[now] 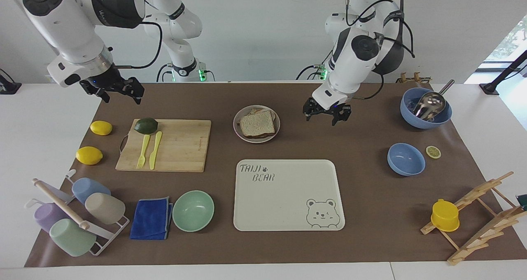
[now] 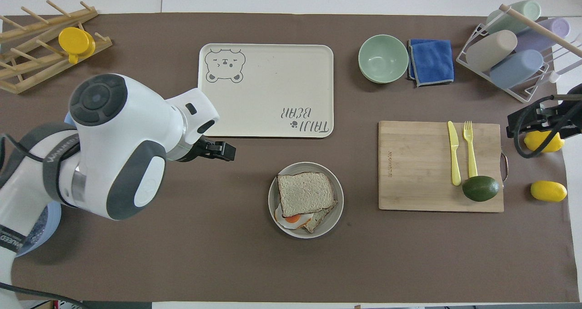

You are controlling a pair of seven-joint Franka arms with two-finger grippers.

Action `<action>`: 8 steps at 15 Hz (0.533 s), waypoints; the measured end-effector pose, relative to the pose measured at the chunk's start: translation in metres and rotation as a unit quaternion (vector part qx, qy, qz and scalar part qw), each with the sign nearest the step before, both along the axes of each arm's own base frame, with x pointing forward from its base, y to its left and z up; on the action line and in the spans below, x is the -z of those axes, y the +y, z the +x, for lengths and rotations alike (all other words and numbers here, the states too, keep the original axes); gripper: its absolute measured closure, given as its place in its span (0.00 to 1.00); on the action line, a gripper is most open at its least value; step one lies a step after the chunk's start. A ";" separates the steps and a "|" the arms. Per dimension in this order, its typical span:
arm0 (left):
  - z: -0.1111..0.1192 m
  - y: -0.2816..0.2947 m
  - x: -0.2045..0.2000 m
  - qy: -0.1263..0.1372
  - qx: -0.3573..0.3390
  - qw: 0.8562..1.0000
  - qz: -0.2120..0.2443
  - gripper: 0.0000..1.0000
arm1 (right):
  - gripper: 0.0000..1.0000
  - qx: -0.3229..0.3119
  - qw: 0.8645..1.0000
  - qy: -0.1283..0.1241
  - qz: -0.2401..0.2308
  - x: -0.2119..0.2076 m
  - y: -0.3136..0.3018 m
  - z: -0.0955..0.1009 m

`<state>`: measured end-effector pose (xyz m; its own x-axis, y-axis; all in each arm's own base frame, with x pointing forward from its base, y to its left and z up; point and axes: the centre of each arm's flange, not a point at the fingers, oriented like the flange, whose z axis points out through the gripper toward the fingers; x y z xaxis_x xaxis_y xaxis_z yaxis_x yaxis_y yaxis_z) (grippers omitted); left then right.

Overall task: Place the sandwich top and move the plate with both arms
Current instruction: 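Move the left gripper to the plate rim and grasp it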

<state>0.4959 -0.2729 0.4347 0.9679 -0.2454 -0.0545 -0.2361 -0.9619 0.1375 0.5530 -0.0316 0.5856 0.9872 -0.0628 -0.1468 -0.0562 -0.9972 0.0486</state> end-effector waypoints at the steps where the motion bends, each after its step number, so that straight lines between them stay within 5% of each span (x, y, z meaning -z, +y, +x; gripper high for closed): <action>1: -0.007 -0.011 0.018 -0.004 0.001 1.000 -0.002 0.00 | 0.00 0.000 1.000 0.000 0.000 0.000 0.000 0.000; 8: -0.037 -0.046 0.085 0.010 -0.020 1.000 0.010 0.00 | 0.00 0.008 1.000 -0.001 0.000 -0.001 -0.009 -0.001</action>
<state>0.4594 -0.3193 0.3494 0.9756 -0.2046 -0.0792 -0.1941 -0.9732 0.1231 0.5524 -0.0402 0.5867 0.9863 -0.0786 -0.1449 -0.0722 -0.9962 0.0491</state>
